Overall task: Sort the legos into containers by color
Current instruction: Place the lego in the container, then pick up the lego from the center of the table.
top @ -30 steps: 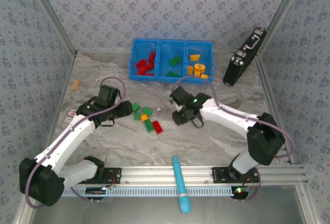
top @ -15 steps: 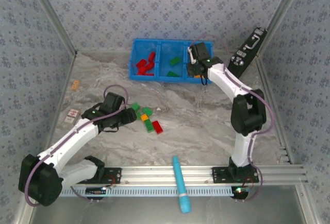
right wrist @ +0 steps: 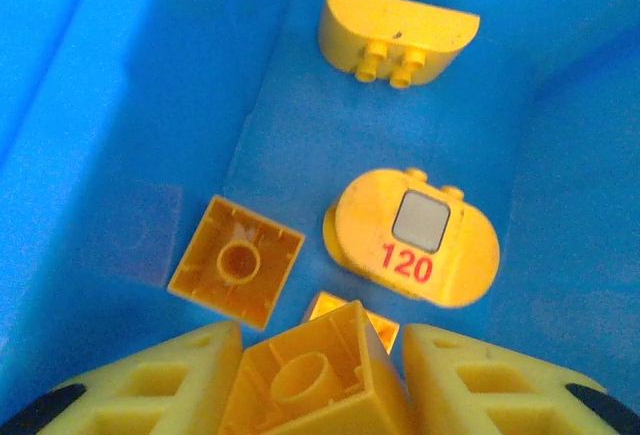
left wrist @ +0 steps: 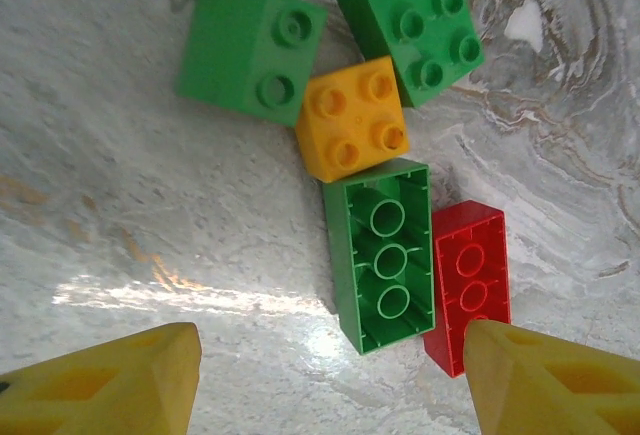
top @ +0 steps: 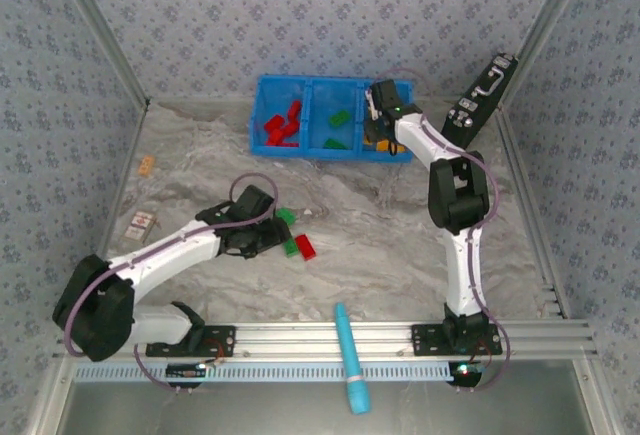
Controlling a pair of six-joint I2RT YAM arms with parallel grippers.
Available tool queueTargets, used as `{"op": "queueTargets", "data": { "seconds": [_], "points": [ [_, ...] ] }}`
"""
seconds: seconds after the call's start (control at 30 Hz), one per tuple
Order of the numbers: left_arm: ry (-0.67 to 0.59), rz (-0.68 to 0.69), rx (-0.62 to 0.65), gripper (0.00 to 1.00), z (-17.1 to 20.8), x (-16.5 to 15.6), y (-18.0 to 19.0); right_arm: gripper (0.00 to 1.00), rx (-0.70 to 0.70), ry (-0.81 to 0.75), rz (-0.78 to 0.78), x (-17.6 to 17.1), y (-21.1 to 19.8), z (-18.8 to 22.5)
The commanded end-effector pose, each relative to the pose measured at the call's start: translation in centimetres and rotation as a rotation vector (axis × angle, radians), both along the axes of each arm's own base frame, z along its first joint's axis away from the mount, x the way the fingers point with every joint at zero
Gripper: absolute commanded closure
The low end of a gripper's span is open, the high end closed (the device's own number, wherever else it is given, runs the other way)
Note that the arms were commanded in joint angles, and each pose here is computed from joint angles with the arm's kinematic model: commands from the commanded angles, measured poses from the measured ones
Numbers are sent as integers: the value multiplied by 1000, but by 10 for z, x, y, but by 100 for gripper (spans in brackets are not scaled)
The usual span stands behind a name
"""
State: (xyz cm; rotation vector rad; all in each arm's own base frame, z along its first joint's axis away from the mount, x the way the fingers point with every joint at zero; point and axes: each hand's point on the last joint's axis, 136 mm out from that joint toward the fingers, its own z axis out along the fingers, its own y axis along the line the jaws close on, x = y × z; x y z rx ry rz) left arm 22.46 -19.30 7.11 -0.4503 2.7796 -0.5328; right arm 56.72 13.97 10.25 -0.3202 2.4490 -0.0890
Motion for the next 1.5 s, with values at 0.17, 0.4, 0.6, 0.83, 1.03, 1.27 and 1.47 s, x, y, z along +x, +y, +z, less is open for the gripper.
{"op": "queueTargets", "data": {
  "seconds": [0.17,0.4,0.6,0.83,1.03,1.27,1.47],
  "points": [
    [-11,105,-63,29,4,17,-27,45,66,-53,5,25,0,6],
    [17,96,-11,28,-11,25,-36,33,99,-72,23,26,1,17],
    [38,135,60,28,-25,22,-23,32,121,-106,41,22,1,39],
    [65,162,100,28,-38,25,-21,31,145,-138,54,16,3,54],
    [99,197,114,29,-52,29,-25,31,169,-136,63,13,3,58],
    [136,205,146,39,-61,25,-21,32,222,-129,48,15,-9,60],
    [175,191,176,57,-67,13,-13,31,226,-144,41,19,-16,68]
  ]
}}
